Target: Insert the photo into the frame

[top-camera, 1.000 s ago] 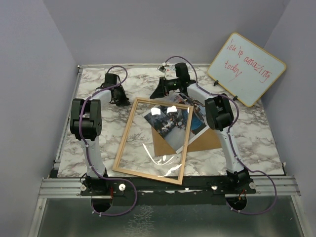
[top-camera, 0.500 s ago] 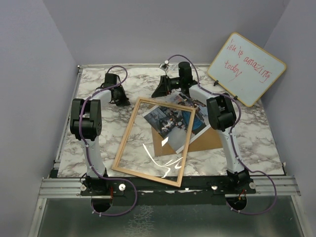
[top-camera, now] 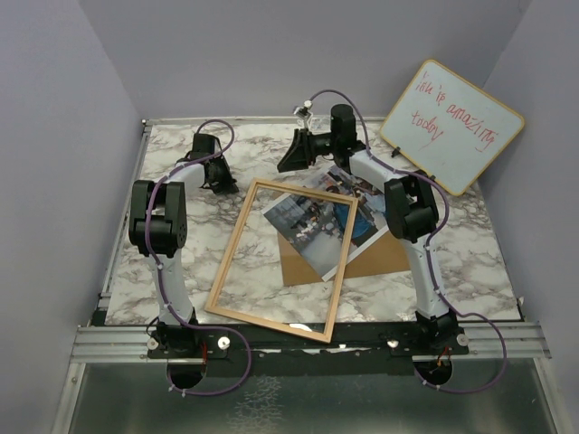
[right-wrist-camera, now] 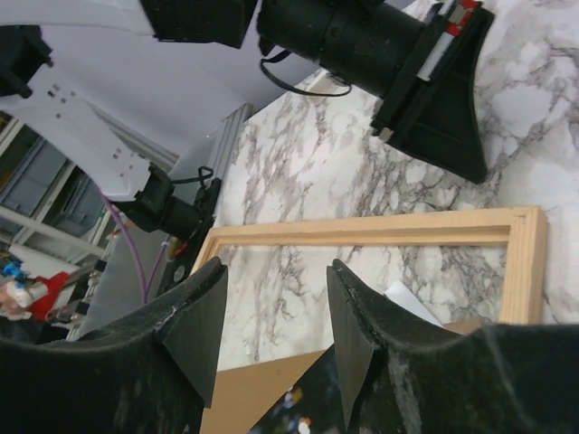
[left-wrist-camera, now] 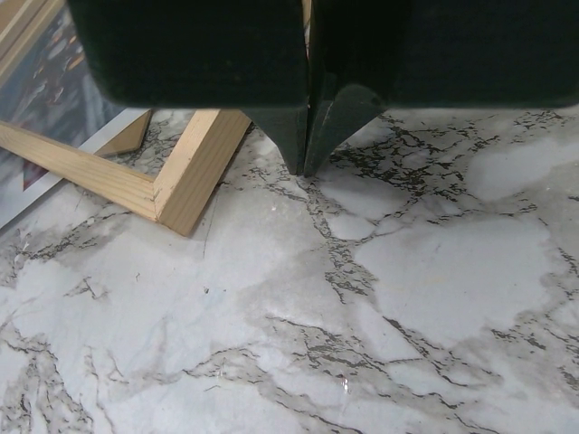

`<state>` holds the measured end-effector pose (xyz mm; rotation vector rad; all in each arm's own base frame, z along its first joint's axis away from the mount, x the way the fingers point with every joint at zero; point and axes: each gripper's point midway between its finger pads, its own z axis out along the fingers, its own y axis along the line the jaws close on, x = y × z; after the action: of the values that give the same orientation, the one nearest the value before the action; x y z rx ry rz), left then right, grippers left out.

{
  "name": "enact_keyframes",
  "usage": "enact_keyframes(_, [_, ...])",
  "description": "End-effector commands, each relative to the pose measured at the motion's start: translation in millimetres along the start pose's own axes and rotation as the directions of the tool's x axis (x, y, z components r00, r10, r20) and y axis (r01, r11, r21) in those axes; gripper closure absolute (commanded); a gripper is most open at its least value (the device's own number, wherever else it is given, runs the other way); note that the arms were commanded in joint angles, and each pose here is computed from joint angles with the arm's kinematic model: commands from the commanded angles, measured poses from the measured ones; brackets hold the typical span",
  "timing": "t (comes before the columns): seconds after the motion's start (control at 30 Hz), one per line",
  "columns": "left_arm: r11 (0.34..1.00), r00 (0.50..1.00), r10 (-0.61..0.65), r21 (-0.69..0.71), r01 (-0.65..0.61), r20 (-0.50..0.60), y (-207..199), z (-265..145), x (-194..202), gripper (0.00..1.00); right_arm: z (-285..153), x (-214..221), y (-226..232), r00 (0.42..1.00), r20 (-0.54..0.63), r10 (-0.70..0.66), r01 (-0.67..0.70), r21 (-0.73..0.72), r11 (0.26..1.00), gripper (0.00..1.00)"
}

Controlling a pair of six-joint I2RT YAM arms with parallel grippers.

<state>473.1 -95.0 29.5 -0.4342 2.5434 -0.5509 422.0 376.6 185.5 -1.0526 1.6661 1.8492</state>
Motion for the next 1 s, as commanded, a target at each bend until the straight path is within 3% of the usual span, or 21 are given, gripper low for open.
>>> enact_keyframes(0.0, [0.999, 1.000, 0.014, -0.039, -0.015, -0.006, 8, 3, -1, 0.99, -4, 3, -30, 0.999, 0.020, 0.035, -0.038, 0.173, 0.984, 0.46])
enact_keyframes(0.13, [0.999, 1.000, 0.021, -0.031, -0.021, 0.006, 4, -6, -3, 0.95, -23, 8, -65, 0.996, 0.039, 0.074, -0.084, 0.456, 0.886, 0.41])
enact_keyframes(0.3, [1.000, 1.000, 0.014, -0.021, -0.014, 0.012, 0, -18, 0, 0.84, -62, -7, -60, 0.985, 0.165, 0.055, -0.156, 0.699, 0.697, 0.36])
enact_keyframes(0.43, [1.000, 1.000, -0.001, -0.004, 0.001, -0.009, -2, -26, 12, 0.74, -104, -3, -49, 0.940, 0.326, 0.104, -0.330, 0.782, 0.529, 0.35])
enact_keyframes(0.5, [1.000, 1.000, -0.006, 0.002, 0.006, -0.012, -3, -33, 17, 0.63, -122, 11, -41, 0.917, 0.379, 0.127, -0.395, 0.809, 0.435, 0.34])
enact_keyframes(0.57, [1.000, 1.000, -0.010, 0.004, 0.010, -0.014, -3, -41, 22, 0.54, -140, 32, -31, 0.893, 0.421, 0.159, -0.450, 0.835, 0.317, 0.33])
enact_keyframes(0.73, [0.999, 0.999, -0.021, 0.032, 0.023, -0.049, -7, -59, 41, 0.42, -173, 102, 4, 0.819, 0.509, 0.266, -0.538, 0.842, 0.046, 0.26])
enact_keyframes(0.9, [0.998, 0.994, -0.042, 0.035, 0.046, -0.105, -3, -69, 71, 0.28, -168, 166, 27, 0.723, 0.566, 0.396, -0.605, 0.796, -0.033, 0.17])
enact_keyframes(0.97, [0.998, 0.991, -0.043, 0.038, 0.048, -0.130, -2, -69, 82, 0.26, -159, 179, 30, 0.698, 0.565, 0.440, -0.625, 0.780, -0.010, 0.16])
